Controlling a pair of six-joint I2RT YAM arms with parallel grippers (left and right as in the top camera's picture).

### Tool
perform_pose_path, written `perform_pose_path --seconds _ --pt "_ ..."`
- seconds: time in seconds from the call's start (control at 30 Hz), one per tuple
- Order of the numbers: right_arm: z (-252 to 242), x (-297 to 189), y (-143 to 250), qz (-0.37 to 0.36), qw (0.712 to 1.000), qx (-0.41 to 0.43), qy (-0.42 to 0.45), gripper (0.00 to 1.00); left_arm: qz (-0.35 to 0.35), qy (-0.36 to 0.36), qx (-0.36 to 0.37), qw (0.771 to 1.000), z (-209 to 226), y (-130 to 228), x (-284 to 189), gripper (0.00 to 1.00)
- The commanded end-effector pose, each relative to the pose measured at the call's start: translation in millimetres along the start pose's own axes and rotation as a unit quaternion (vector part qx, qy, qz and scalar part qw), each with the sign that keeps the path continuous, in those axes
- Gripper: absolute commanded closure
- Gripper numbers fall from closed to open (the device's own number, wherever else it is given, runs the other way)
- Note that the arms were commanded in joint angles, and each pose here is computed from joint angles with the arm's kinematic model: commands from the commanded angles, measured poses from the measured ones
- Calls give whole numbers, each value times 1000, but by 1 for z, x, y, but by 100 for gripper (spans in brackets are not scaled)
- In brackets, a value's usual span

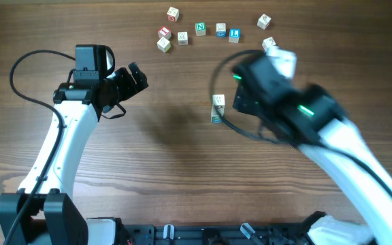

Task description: Form a tower

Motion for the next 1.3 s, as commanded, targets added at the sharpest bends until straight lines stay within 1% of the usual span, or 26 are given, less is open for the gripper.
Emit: perform_pose_path --seconds 0.0,0.07,0.2,0.3,0.4,0.5,0.53,0.63,0.73,0.87,0.93,1.0,1.1,1.27 --pt "-18 -59 -25 -69 996 15 -58 0 -1 -1 0 1000 1 1 0 0" --pt "-27 -80 -28 -85 993 27 -83 0 -1 -1 0 1000 1 1 0 0" --pt "-42 -99 -30 -110 989 -48 -87 0 -1 -1 0 1000 1 1 0 0" --pt "-49 -105 -37 -140 983 -94 -67 0 -1 -1 0 1000 1 1 0 0" --pt "-51 -113 -42 -164 977 -122 -67 0 -1 -1 0 1000 1 1 0 0" --pt "-47 -123 -52 -213 962 -143 -92 0 -1 -1 0 1000 1 1 0 0" --pt "-46 -130 -57 -246 950 -144 -124 0 -1 -1 0 1000 1 1 0 0" --pt "-46 -129 -46 -260 933 -162 -190 0 -1 -1 0 1000 1 1 0 0" --pt "-61 -113 -27 -271 920 -156 -237 0 -1 -1 0 1000 1 1 0 0" --pt "-86 -100 -5 -314 896 -133 -283 0 -1 -1 0 1000 1 1 0 0" --pt "-98 -96 7 -346 877 -122 -311 0 -1 -1 0 1000 1 1 0 0" --pt "-104 -94 15 -364 862 -121 -332 0 0 -1 0 1000 1 1 0 0" --pt "-117 -94 24 -394 843 -116 -346 0 -1 -1 0 1000 1 1 0 0" --pt "-127 -94 32 -423 827 -109 -353 0 -1 -1 0 1000 1 1 0 0"
Point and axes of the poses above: each gripper's point midway between its finger pads, its own x axis out along the fingers, its own z axis along the line the jaws close on, y = z × x, the point moved 4 cm from there along -x, back along the fingers, and after that the axes turned 14 degrees about x, right-handed, at the moved point
